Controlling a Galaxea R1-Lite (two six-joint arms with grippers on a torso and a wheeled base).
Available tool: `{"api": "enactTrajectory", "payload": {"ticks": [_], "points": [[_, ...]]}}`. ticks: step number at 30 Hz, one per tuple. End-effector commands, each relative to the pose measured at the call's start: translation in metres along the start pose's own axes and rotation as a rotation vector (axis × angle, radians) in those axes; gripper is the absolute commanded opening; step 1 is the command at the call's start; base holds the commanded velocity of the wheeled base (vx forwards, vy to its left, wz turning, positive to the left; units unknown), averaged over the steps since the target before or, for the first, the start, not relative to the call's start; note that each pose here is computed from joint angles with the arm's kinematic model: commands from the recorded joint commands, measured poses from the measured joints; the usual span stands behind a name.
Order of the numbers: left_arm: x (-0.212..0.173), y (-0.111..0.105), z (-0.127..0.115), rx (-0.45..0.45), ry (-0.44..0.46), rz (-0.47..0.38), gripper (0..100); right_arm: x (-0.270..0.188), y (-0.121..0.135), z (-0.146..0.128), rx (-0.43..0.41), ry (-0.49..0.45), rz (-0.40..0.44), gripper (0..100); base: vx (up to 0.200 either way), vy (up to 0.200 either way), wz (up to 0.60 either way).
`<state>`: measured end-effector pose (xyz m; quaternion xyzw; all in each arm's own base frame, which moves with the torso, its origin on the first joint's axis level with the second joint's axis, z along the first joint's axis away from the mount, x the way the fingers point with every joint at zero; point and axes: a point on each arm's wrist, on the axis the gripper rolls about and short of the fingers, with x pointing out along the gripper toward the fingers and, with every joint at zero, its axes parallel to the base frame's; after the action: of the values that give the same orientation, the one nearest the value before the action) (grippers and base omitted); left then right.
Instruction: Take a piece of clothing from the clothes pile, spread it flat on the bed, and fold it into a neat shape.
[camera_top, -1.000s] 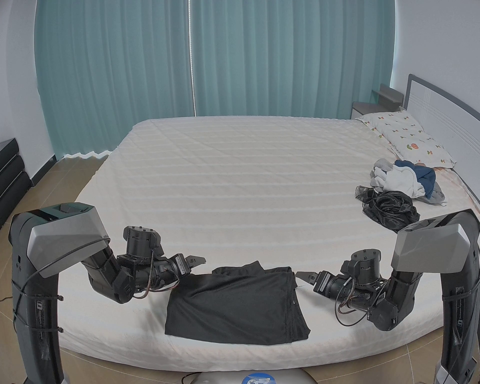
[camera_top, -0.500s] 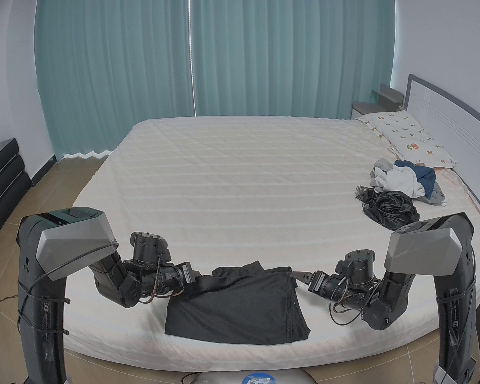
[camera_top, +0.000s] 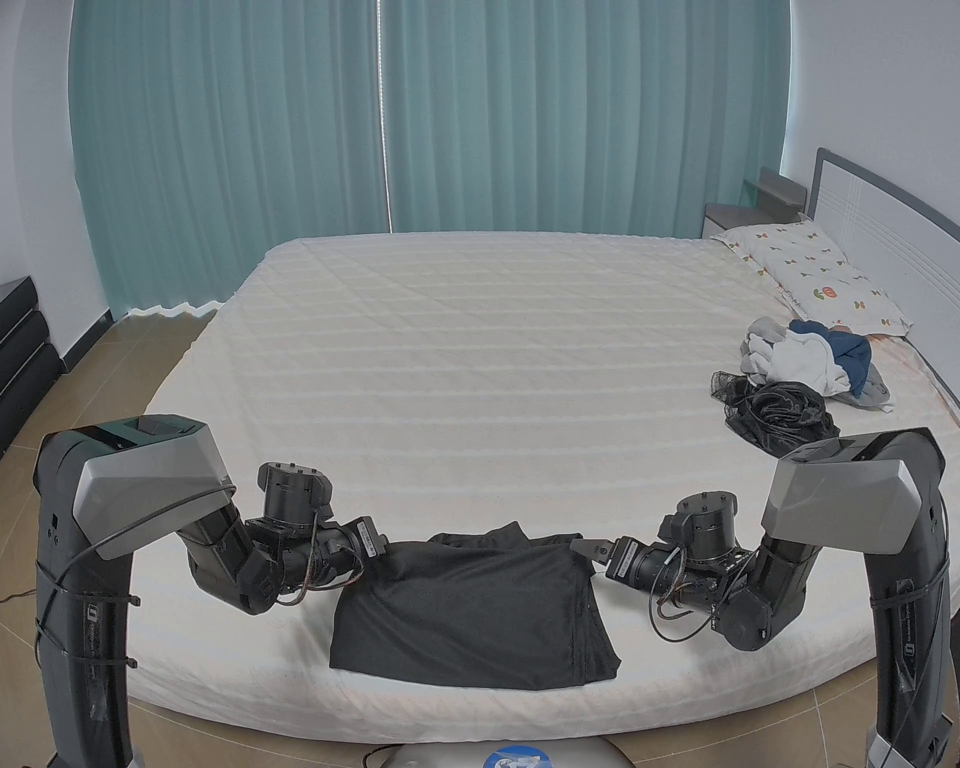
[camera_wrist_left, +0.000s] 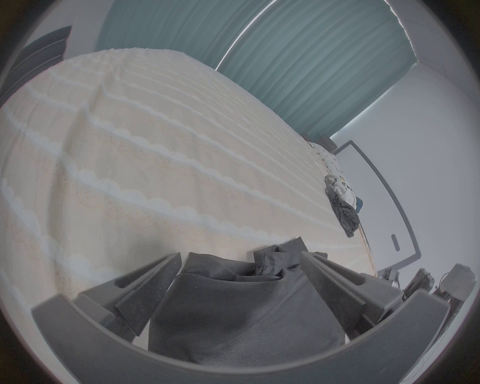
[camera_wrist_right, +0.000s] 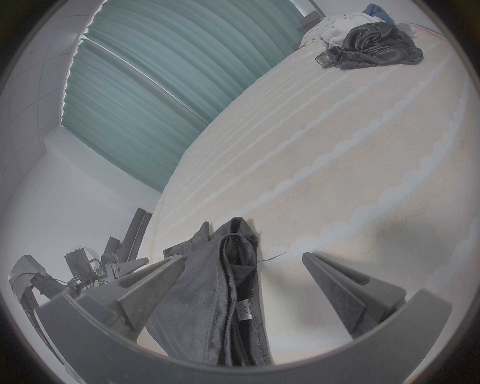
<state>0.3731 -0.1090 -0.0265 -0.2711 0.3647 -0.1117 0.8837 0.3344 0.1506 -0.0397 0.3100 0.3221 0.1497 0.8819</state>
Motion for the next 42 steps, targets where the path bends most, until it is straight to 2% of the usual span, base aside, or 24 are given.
{"api": "enactTrajectory", "payload": {"ticks": [1,7,8,12,16,25,42], "points": [[0.0,-0.001,0.003,-0.023,-0.031,-0.012,0,0.01,0.008,0.007,-0.013,-0.011,0.02,100,0.0,0.0,0.0],[-0.001,0.002,0.003,-0.036,-0.034,-0.008,0,0.021,0.011,0.011,-0.01,0.009,0.005,100,0.0,0.0,0.0],[-0.001,0.002,0.004,-0.038,-0.036,-0.01,0,0.022,0.012,0.011,-0.01,0.021,-0.004,0,0.0,0.0,0.0],[-0.002,0.004,0.005,-0.05,-0.038,-0.005,0,0.026,0.012,0.011,-0.003,0.069,-0.03,0,0.0,0.0,0.0],[-0.002,0.006,0.005,-0.053,-0.041,0.0,0,0.027,0.011,0.013,-0.015,0.074,-0.035,0,0.0,0.0,0.0],[0.003,0.011,0.004,-0.051,-0.079,0.064,0,0.029,0.001,0.018,0.0,0.052,-0.06,0,0.0,0.0,0.0],[0.007,0.011,0.0,-0.028,-0.067,0.066,0,0.049,0.0,0.031,-0.019,-0.014,-0.057,0,0.0,0.0,0.0]]}}
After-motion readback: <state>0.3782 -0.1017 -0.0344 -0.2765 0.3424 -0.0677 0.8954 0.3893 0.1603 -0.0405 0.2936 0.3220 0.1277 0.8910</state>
